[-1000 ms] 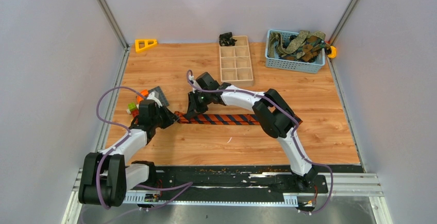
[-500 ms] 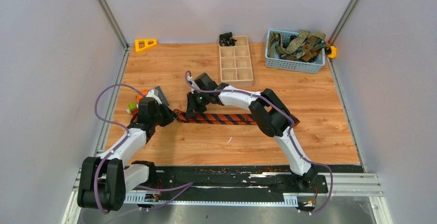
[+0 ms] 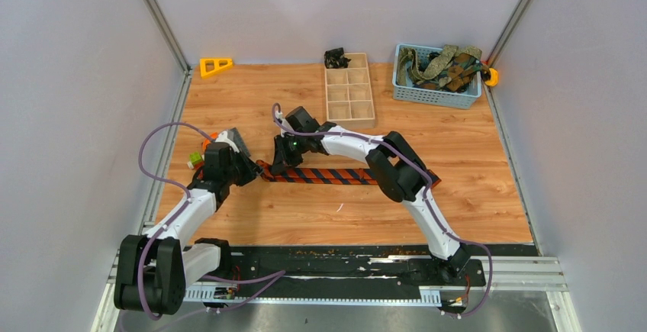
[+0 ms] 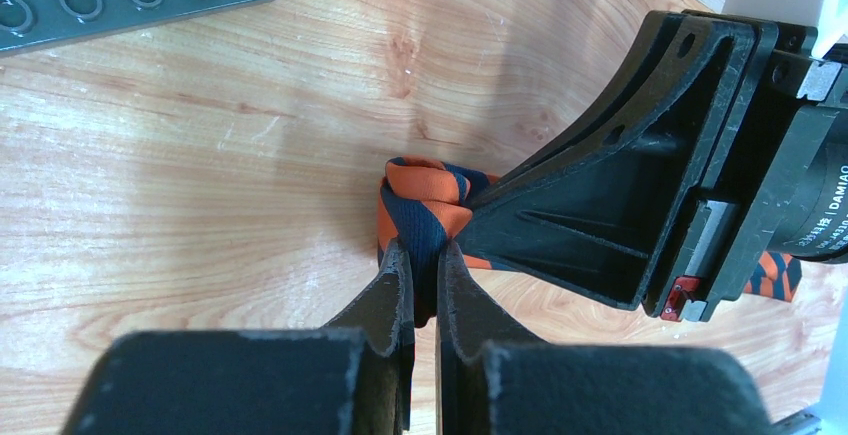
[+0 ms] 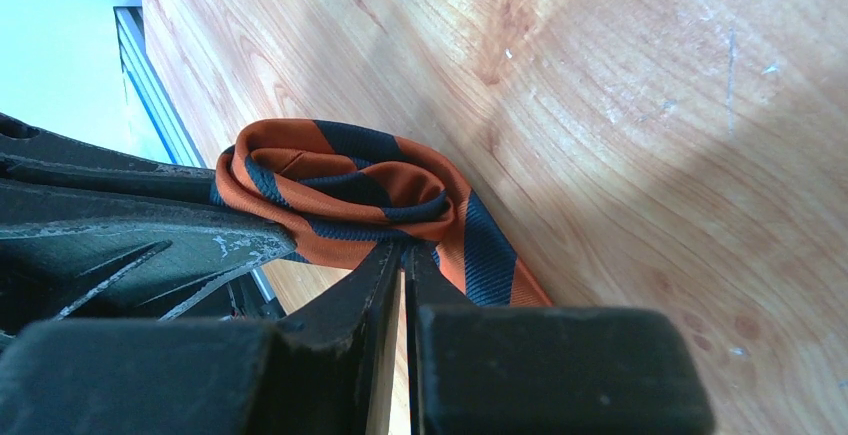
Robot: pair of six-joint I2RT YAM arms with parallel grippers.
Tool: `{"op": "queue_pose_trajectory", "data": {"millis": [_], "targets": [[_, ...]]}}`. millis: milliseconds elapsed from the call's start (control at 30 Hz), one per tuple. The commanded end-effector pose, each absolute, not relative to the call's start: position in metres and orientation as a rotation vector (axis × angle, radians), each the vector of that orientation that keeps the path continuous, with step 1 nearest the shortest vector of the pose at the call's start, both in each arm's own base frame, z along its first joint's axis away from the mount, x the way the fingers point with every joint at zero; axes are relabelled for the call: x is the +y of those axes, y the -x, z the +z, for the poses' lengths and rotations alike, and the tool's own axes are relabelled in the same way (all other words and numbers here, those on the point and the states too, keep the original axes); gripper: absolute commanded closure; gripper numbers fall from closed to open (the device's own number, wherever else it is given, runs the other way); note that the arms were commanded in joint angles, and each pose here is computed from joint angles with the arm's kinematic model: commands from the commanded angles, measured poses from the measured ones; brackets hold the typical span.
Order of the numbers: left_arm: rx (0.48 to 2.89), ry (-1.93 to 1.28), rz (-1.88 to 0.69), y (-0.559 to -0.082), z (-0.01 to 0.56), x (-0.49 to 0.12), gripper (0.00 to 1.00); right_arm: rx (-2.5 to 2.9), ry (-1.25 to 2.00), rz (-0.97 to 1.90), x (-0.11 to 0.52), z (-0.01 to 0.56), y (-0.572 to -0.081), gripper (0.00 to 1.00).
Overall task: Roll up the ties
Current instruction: Roll the tie at the center of the board.
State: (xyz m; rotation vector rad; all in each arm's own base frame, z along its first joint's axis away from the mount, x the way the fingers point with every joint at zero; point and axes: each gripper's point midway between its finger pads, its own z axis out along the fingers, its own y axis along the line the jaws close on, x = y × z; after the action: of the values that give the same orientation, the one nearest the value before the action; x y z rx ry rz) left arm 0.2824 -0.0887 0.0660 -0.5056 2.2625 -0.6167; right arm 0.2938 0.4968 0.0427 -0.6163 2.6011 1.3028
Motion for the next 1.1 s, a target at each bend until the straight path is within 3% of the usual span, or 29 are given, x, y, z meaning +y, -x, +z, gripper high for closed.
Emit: {"op": "queue_pose_trajectory", "data": {"millis": [0, 1067], "targets": [[2.203, 0.444, -0.636, -0.295, 0.092, -0.095, 1.0, 2.549, 0.628, 1.375, 0.513, 0.055, -0.296, 0.93], [2.298, 0.207, -0.607, -0.29, 0.083, -0.113, 1.0, 2.488, 0.653, 1.53, 0.542, 0.066, -0.29, 0.95]]}}
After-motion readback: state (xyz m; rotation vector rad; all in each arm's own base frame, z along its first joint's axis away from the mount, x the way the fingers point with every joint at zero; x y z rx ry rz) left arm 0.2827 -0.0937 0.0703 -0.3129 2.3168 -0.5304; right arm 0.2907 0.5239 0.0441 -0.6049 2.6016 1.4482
